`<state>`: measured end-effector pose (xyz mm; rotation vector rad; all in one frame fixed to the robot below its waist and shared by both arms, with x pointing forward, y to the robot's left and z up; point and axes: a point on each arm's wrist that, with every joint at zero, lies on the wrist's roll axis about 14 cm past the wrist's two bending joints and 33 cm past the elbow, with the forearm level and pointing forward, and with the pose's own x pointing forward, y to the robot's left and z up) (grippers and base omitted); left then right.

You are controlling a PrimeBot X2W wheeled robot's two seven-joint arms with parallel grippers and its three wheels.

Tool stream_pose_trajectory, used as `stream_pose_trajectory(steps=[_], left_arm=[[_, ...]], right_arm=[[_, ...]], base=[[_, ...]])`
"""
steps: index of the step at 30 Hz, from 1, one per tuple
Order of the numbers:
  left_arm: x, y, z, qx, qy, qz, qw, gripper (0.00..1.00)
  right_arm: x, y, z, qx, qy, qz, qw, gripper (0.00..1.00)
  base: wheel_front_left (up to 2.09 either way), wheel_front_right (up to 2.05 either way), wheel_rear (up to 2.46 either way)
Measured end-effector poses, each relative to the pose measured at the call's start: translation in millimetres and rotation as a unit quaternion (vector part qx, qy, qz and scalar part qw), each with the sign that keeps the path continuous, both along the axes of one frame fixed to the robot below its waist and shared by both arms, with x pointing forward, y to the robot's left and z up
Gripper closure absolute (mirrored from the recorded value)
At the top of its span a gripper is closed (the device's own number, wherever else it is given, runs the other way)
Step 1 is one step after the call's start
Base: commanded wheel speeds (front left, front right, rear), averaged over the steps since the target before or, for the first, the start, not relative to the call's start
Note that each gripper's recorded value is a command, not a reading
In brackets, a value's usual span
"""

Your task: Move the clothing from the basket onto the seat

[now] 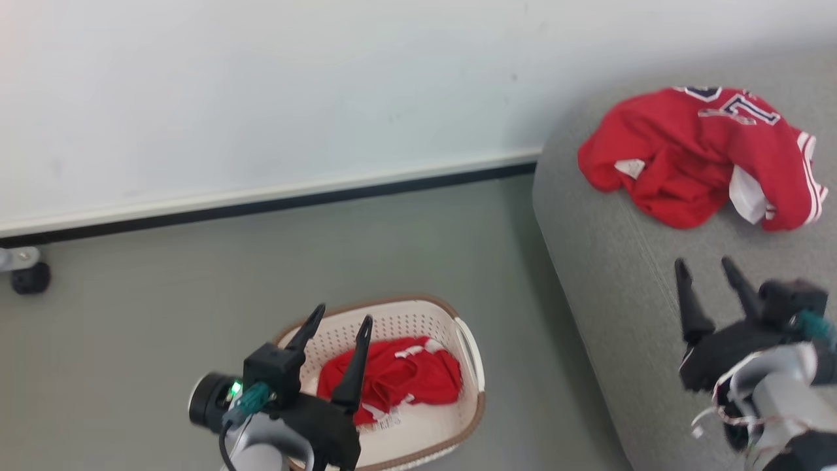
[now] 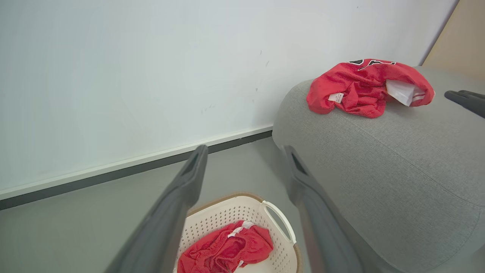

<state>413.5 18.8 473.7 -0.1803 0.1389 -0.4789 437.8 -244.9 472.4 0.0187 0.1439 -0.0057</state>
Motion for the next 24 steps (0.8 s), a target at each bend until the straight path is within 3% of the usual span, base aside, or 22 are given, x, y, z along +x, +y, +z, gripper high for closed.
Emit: stream_pose_trajectory(steps=[13,24], left_arm=[[-44,82,1,0.011,-0.005,0.110,0.994,0.00],[-73,116,-2,-0.002,-0.005,0.161,0.987,0.00]], right_arm=[[-42,91,11,0.047,-0.040,0.072,0.996,0.00],[-77,135,19,0.067,-0.064,0.105,0.990,0.00]], base=[[0.00,0.00,0.00],[0.00,0.00,0.00]])
